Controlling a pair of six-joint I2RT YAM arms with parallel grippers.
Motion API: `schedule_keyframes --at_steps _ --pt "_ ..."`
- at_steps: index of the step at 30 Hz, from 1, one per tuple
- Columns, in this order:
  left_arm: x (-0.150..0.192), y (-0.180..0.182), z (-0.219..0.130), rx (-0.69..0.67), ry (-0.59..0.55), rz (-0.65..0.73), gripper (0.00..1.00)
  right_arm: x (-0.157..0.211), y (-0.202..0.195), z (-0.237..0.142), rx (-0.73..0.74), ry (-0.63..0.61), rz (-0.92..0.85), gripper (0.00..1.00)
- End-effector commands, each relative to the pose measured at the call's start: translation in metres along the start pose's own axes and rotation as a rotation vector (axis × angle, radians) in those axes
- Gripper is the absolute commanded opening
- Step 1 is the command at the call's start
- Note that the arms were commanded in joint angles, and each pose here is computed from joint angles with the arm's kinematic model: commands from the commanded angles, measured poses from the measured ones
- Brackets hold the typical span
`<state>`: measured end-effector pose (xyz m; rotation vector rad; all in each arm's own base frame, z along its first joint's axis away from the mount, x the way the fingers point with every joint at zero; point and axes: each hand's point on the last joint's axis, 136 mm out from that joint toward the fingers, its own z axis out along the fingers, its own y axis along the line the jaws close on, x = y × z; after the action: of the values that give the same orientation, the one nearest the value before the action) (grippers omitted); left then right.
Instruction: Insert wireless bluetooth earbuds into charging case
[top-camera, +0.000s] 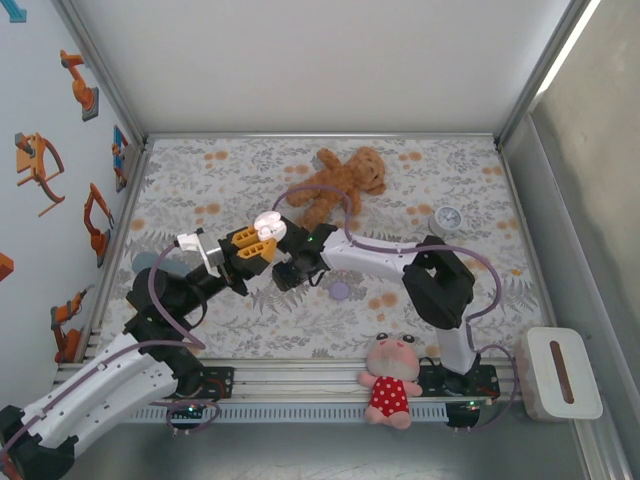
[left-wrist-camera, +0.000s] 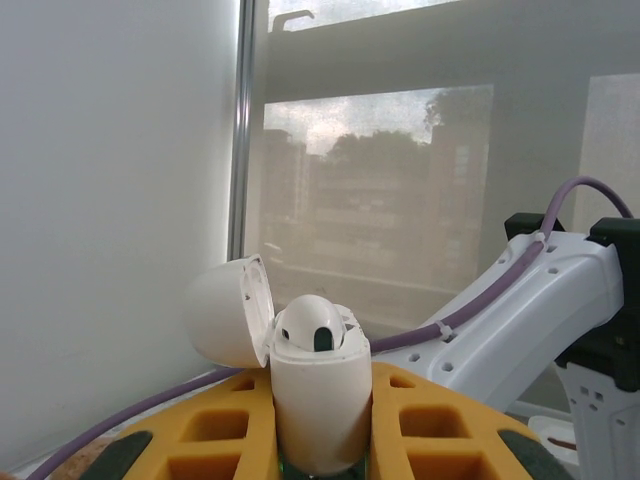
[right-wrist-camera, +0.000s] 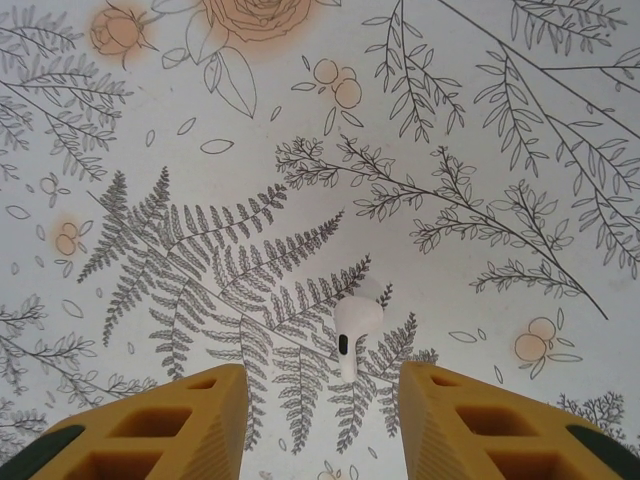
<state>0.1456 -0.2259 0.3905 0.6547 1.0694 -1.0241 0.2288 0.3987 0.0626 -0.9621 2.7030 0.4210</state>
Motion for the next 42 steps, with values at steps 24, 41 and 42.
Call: schedule_keyframes --at_steps 24,41,42 --pt "-0.015 -0.004 -0.005 0.007 -0.033 0.018 0.07 0.013 -0.009 0.033 0.048 0.109 -0.003 0.21" --pt "-0.013 -0.004 -0.004 0.006 -0.029 0.017 0.07 0.012 -0.010 0.032 0.051 0.104 -0.002 0.15" --pt "-0.012 -0.004 -0.004 0.006 -0.027 0.016 0.07 0.011 -0.009 0.031 0.052 0.101 -0.003 0.15"
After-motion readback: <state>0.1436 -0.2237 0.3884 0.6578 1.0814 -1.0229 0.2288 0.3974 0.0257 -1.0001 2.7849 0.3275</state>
